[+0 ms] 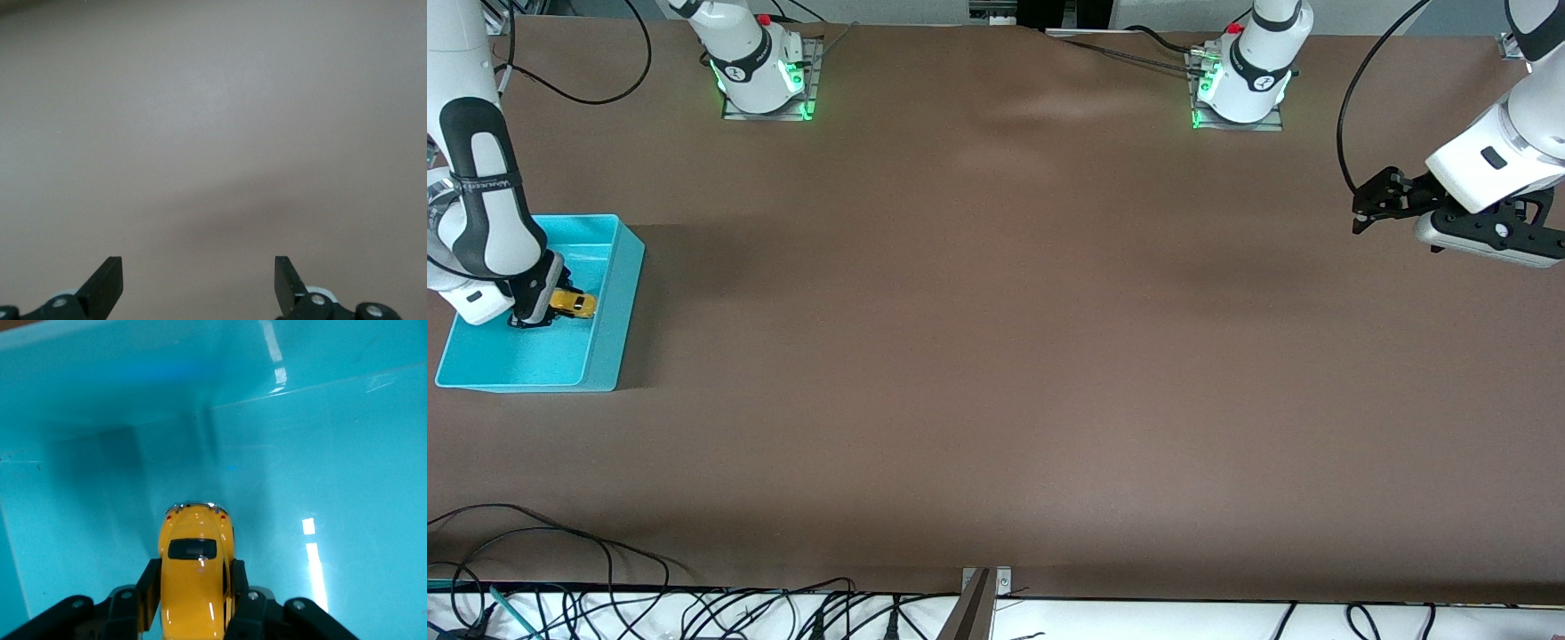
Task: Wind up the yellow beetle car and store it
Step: 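Open the right gripper to release the car inside the box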
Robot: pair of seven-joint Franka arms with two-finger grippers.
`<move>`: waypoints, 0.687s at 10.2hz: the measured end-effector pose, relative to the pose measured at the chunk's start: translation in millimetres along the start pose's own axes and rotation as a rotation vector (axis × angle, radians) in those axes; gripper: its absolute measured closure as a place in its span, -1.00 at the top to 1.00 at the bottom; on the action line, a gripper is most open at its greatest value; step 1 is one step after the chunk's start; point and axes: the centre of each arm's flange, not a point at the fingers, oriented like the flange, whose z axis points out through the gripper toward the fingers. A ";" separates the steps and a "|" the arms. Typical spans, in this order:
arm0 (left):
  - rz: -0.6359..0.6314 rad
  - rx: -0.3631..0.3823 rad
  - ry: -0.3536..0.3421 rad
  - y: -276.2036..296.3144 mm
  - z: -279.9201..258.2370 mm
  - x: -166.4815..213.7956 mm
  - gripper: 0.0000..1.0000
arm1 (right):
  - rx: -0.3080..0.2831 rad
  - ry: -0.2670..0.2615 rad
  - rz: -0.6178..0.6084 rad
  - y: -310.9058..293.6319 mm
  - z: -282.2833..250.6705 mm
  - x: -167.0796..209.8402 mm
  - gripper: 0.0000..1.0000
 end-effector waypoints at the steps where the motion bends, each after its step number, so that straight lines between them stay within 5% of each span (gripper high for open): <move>1: 0.000 0.000 0.000 0.1 0.0 0.0 1.00 | -0.001 0.000 -0.003 1.4 0.0 0.9 0.14; 4: 0.000 0.001 0.003 0.2 -1.5 0.2 1.00 | -0.014 -0.004 -0.011 7.8 -4.5 3.3 0.93; 7: 0.001 0.002 0.008 0.6 -4.1 0.6 1.00 | -0.077 0.004 -0.026 29.0 -45.5 21.0 1.00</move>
